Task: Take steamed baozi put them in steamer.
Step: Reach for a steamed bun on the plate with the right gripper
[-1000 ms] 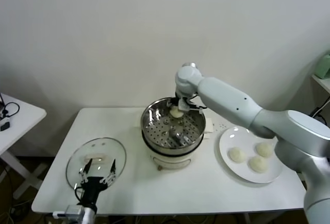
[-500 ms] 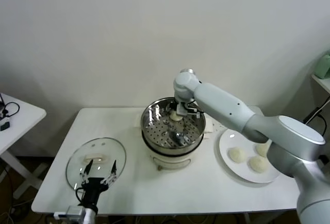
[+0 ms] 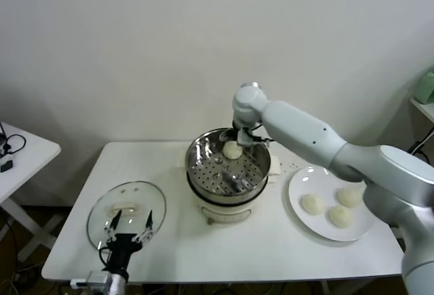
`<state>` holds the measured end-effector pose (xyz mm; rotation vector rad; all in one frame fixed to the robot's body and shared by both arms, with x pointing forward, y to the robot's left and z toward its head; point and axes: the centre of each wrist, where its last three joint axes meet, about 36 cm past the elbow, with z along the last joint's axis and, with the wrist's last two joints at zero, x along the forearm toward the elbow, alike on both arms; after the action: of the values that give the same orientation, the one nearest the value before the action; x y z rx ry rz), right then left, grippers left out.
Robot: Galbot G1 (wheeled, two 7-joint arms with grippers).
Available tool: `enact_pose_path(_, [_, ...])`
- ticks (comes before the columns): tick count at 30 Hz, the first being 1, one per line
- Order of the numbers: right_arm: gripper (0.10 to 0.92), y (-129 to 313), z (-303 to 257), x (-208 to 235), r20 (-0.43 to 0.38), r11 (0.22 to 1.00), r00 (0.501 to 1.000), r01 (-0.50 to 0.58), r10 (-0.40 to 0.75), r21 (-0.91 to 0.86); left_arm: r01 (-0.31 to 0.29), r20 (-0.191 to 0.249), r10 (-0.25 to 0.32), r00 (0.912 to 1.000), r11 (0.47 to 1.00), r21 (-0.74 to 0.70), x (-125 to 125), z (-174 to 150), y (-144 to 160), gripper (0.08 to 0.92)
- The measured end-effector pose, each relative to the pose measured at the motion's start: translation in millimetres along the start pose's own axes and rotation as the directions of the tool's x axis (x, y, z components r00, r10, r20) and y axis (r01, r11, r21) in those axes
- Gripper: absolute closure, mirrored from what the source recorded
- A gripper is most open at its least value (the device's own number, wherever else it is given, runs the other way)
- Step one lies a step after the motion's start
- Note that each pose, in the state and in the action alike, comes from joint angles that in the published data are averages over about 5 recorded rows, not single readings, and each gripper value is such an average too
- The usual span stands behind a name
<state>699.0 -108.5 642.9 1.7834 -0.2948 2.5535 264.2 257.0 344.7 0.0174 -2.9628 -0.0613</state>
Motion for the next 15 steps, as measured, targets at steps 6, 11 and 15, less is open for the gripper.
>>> enact_pose_path(6, [0.2, 47, 24, 47, 0.031, 0.975, 0.998, -0.041, 0.049, -0.219, -0.003, 0.003, 0.003, 1.0, 1.0, 0.004, -2, -3, -2, 0.177])
enact_pose_path(11, [0.2, 106, 36, 66, 0.092, 0.874, 0.991, -0.039, 0.096, -0.485, -0.013, 0.002, 0.013, 0.9999, 1.0, 0.007, -2, -4, -5, 0.177])
enact_pose_path(15, [0.2, 160, 36, 64, 0.132, 0.738, 0.982, -0.009, 0.132, -0.674, -0.018, 0.007, 0.017, 0.9998, 1.0, 0.009, -4, -6, -8, 0.177])
